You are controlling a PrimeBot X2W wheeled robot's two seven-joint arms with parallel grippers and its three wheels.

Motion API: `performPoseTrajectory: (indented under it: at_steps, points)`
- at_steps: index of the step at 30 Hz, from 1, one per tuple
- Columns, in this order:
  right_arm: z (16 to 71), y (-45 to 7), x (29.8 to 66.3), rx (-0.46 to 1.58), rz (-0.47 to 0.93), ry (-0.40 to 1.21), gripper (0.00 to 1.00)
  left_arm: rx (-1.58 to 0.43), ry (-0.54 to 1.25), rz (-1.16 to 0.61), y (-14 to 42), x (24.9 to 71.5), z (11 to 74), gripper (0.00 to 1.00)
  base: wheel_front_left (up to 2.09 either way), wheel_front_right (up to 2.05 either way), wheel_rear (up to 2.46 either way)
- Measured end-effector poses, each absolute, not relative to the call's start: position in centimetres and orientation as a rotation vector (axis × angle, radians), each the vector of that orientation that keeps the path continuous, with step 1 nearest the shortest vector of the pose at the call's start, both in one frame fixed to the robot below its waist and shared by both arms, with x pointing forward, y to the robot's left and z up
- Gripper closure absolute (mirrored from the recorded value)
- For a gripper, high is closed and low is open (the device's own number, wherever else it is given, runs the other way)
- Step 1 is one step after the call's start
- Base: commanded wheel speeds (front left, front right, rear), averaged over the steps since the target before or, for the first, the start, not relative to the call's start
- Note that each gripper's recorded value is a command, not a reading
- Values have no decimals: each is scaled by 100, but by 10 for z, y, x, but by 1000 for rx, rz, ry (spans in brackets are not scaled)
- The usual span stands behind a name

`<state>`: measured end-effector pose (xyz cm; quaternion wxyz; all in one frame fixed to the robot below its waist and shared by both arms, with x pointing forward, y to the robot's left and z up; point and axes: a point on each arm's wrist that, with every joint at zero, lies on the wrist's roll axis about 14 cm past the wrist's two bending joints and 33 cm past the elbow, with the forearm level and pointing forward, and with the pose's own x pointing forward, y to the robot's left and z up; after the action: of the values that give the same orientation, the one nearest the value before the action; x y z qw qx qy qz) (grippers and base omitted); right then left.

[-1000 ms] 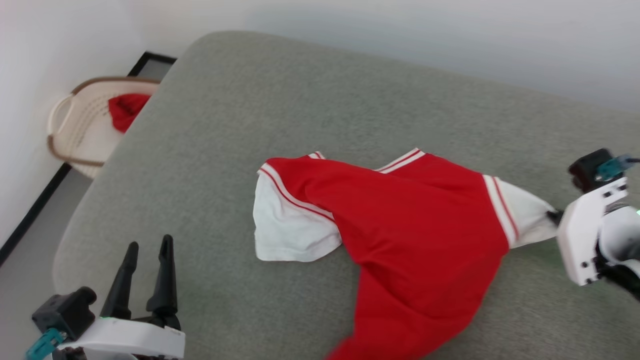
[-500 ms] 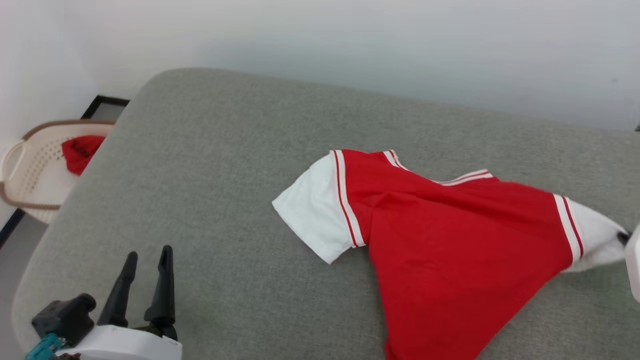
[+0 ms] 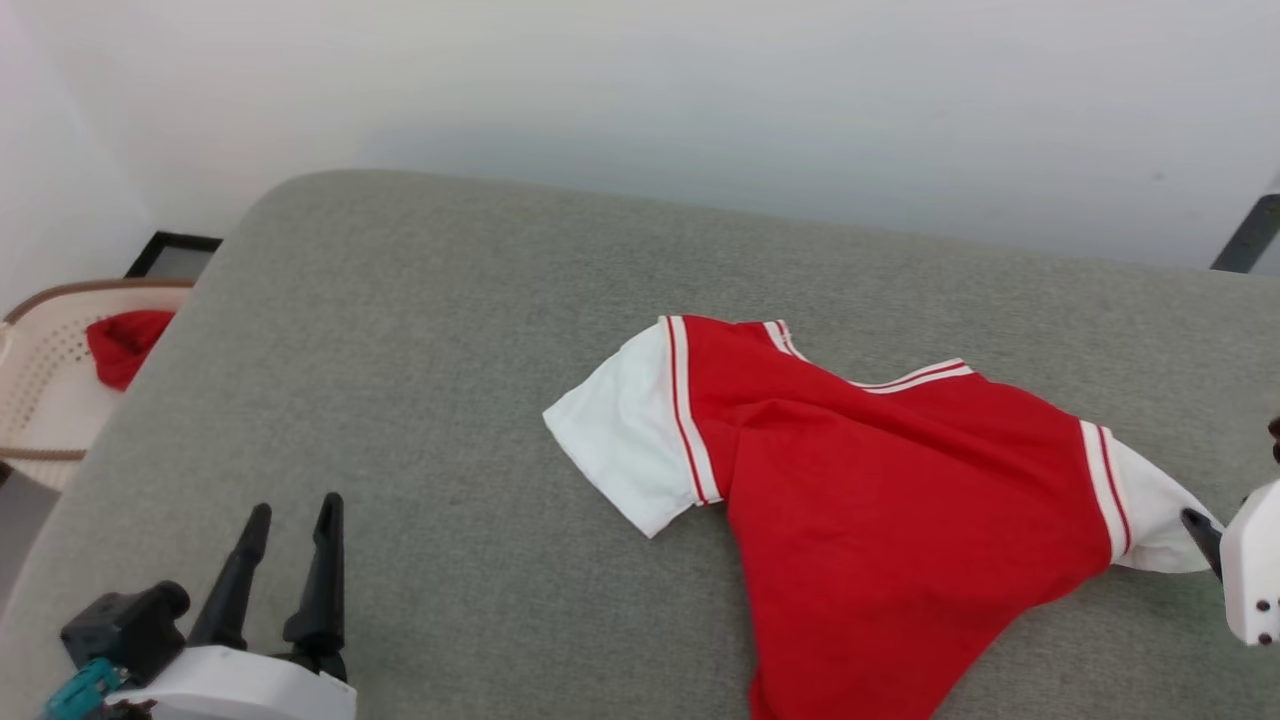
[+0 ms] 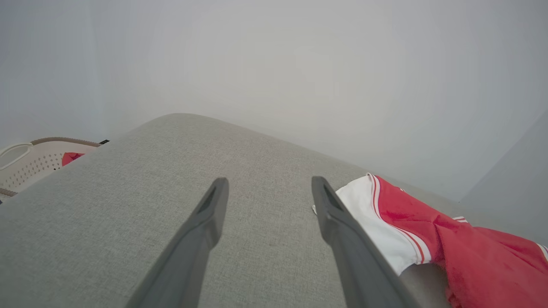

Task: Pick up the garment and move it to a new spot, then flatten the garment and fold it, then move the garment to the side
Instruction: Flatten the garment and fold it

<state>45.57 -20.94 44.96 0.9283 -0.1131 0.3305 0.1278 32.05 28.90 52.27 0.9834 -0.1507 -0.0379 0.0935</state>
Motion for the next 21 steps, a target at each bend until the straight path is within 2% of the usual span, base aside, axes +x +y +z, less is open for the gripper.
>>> performPoseTrajectory:
  at_steps: [6, 11, 21]
  points:
    - [470, -210, 457, -222, 257, 602, 0, -291, -74, 154, 285, 327, 529, 0, 0, 0, 0]
    - [501, -207, 455, -174, 257, 473, 0, -277, -79, 115, 279, 335, 538, 0, 0, 0, 0]
    - [527, -205, 410, -44, 221, 278, 0, -246, -73, 18, 265, 356, 557, 0, 0, 0, 0]
